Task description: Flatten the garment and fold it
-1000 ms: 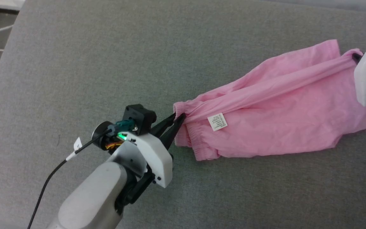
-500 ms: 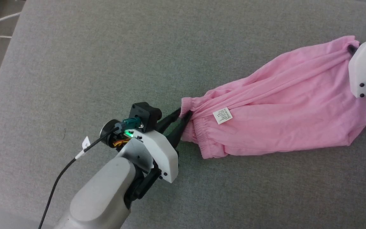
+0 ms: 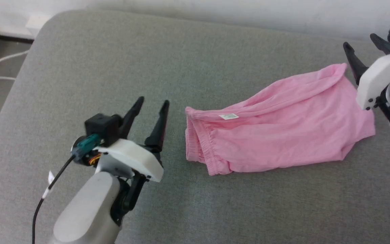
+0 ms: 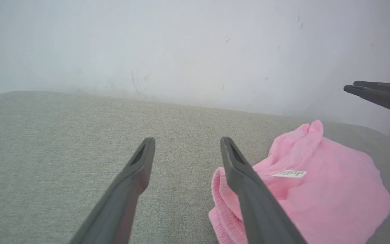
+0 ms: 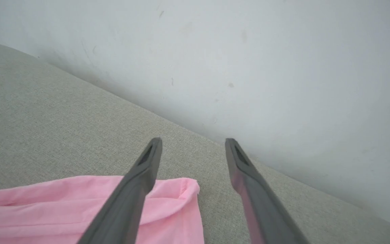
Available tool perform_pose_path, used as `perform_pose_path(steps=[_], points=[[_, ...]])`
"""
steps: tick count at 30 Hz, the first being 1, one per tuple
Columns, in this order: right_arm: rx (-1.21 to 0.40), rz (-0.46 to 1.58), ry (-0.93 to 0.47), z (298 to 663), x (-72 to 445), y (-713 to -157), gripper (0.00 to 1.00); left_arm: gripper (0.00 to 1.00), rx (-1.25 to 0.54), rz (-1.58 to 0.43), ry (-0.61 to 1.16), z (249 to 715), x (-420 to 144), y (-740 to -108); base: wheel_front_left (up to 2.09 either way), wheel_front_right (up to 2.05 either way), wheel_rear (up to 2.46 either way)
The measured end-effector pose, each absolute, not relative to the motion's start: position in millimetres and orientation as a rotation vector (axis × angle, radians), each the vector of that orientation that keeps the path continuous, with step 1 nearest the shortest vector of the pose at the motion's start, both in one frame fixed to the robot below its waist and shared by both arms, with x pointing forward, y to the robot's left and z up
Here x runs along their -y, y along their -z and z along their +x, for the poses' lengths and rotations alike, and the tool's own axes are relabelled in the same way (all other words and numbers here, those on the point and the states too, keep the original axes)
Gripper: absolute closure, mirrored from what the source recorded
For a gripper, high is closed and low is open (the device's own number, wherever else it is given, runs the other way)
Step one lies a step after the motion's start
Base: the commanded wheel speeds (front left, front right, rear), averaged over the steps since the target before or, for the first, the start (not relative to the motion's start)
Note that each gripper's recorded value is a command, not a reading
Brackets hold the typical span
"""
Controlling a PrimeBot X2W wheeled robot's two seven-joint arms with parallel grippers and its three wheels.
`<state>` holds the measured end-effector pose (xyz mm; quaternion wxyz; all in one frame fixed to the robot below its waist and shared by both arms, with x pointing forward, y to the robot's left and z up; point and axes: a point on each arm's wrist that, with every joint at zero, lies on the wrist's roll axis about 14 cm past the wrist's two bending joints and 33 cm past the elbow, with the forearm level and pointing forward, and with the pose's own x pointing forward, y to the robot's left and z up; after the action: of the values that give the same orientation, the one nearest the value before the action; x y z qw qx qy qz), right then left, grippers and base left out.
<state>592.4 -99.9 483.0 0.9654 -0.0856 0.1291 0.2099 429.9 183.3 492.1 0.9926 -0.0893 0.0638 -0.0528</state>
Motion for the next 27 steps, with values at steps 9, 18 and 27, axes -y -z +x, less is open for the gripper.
perform_pose_path(steps=[9, 18, 27], points=[[0.019, -0.066, -0.378, 540, 124, -539, 0.00, 0.00, 0.085, -0.200, -0.028, 394, -207, -533, 0.00, 0.00, 0.00], [0.137, 0.006, -0.264, 465, 156, -550, 0.00, 0.00, 0.069, -0.193, -0.041, 349, -193, -516, 0.00, 0.00, 0.00], [0.198, 0.073, -0.079, 393, 183, -546, 0.00, 0.00, -0.047, -0.187, 0.026, 332, -166, -478, 0.00, 0.00, 0.00]])
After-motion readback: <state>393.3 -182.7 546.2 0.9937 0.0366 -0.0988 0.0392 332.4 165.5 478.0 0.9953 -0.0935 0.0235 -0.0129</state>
